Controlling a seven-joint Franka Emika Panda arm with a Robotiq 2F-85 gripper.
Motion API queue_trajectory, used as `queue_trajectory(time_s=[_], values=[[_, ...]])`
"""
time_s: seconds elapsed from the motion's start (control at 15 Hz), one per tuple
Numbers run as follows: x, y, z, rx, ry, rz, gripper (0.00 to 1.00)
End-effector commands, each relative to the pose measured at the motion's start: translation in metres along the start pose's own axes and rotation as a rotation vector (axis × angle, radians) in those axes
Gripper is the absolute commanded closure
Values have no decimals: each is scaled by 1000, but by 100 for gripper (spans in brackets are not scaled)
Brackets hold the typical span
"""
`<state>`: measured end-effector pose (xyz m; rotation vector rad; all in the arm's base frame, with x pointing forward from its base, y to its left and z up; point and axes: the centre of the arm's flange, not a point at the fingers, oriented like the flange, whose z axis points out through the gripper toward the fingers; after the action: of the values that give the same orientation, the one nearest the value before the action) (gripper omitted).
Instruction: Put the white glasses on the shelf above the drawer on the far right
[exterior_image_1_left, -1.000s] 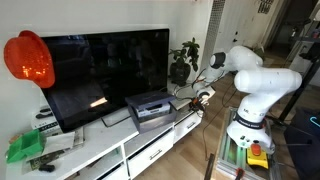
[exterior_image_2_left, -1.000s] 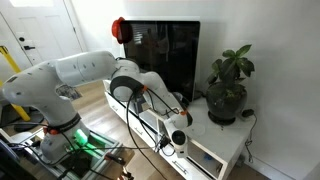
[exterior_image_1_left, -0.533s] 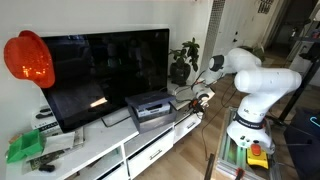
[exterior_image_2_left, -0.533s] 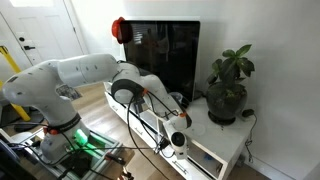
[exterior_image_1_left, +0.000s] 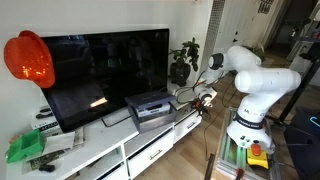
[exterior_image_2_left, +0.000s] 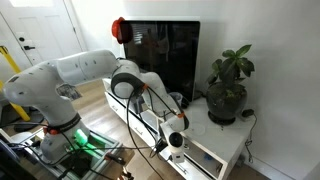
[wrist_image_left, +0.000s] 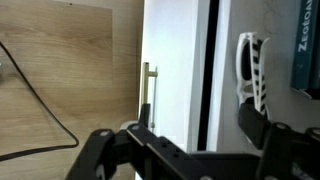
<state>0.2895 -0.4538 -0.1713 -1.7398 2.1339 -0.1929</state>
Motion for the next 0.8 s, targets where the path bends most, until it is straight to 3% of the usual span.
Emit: queue_trajectory(time_s=[0.0, 0.73], values=[[-15, 8, -41, -66, -1, -12, 0], [-36, 22, -141, -179, 28, -115, 0]])
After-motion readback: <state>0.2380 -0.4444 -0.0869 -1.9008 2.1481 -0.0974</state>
